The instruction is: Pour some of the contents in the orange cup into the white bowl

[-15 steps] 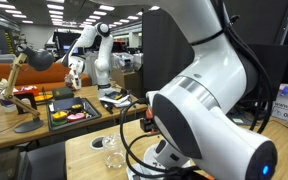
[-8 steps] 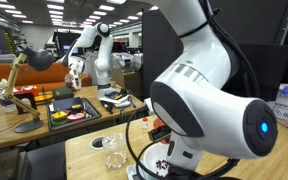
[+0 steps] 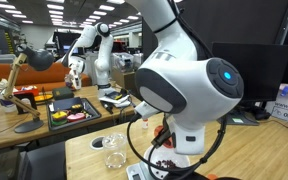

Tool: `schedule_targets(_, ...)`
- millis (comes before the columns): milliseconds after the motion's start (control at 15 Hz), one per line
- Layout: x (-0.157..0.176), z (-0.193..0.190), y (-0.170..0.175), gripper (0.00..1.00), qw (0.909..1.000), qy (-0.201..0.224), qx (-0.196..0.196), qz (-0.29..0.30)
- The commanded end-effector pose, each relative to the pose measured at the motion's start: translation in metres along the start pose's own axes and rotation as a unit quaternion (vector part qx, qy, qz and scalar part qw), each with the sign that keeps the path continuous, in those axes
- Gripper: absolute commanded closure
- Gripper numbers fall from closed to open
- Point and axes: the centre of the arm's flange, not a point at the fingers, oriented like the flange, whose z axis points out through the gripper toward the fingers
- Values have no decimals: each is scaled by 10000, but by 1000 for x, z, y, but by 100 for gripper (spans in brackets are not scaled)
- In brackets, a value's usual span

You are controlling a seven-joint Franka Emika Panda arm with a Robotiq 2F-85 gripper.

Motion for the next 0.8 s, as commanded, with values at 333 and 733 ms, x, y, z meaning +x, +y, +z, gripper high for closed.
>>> schedule_targets(333, -49, 3, 7, 46, 9746, 1510, 166, -1645)
schedule_targets(733, -103, 39, -5, 46, 9500, 1896, 83, -2480)
